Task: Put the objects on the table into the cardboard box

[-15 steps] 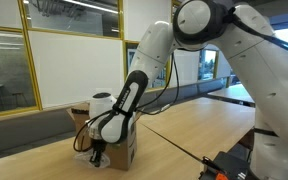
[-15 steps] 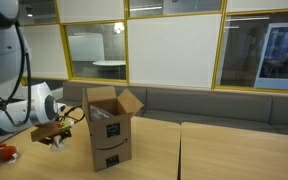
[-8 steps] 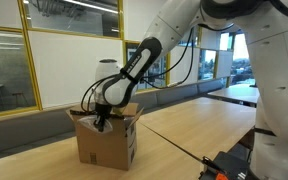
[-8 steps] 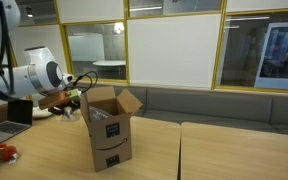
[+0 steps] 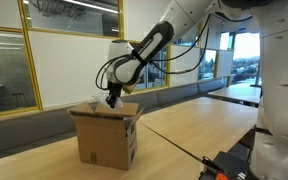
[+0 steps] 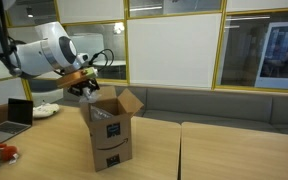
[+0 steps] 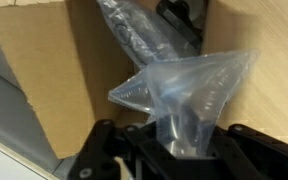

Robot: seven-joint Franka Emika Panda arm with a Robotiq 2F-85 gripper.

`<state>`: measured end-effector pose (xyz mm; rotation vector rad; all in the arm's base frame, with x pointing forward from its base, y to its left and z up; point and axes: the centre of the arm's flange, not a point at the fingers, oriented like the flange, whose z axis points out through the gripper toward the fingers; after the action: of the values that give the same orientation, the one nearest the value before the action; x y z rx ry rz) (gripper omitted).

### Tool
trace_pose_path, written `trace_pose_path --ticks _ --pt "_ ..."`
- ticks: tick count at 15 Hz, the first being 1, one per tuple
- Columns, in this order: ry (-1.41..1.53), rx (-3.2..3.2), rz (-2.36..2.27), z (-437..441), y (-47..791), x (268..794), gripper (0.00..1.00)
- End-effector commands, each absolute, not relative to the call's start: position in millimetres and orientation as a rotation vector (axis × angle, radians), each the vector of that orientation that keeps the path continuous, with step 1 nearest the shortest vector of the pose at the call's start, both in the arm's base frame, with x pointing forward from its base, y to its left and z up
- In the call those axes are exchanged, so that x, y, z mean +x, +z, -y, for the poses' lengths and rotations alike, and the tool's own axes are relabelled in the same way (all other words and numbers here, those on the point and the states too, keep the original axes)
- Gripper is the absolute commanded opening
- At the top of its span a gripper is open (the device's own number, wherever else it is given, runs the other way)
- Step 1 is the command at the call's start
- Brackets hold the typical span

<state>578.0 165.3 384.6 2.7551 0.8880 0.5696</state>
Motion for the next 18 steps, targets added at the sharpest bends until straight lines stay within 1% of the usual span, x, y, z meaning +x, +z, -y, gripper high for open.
trace_pose_path --ticks 1,4,8,12,18 --pt "0.574 2.71 -0.826 -137.4 397.0 598.9 0.13" --pt "0.55 2.71 -0.805 -116.8 379.5 613.3 0.13" --pt "0.453 2.768 -0.803 -104.4 328.1 638.3 0.13" --pt "0.348 2.825 -0.835 -114.2 270.6 660.7 0.13" --pt "0.274 2.884 -0.909 -148.0 225.5 686.1 0.13"
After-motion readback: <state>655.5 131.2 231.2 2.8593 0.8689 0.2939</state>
